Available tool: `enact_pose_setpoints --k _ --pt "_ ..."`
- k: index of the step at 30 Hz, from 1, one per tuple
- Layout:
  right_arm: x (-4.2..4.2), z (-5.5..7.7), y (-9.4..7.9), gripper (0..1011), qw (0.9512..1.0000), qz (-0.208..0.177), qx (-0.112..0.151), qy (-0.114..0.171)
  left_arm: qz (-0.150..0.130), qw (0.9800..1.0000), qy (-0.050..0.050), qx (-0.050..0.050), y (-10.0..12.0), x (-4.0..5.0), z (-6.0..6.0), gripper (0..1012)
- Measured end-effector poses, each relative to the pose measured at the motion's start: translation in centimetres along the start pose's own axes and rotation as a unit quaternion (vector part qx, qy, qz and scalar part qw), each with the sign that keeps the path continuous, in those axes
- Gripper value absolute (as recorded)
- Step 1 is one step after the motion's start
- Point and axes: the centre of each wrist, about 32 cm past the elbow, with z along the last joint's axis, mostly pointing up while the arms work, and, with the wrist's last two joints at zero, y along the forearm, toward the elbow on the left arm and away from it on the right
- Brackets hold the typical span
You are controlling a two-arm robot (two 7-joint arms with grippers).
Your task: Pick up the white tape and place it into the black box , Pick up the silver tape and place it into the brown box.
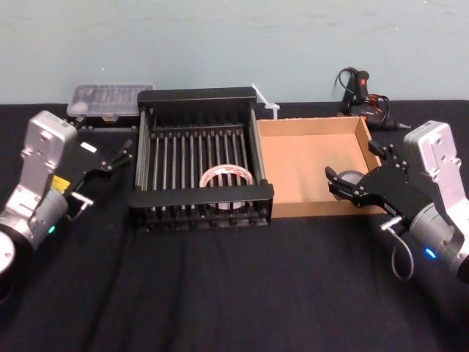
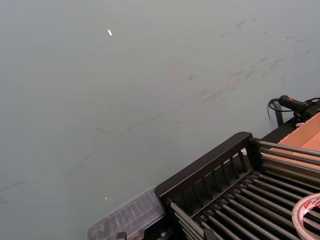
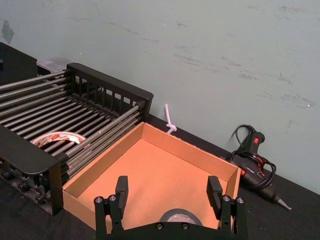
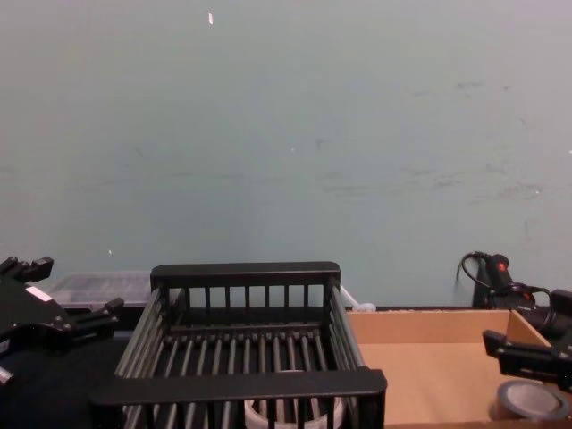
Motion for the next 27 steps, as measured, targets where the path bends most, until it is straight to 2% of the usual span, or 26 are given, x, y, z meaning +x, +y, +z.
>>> enact_pose_setpoints --k 27 --pt "0.00 0.00 0.00 1002 1.0000 0.000 0.000 0.000 0.000 1.0000 0.000 0.000 0.00 0.00 0.00 1001"
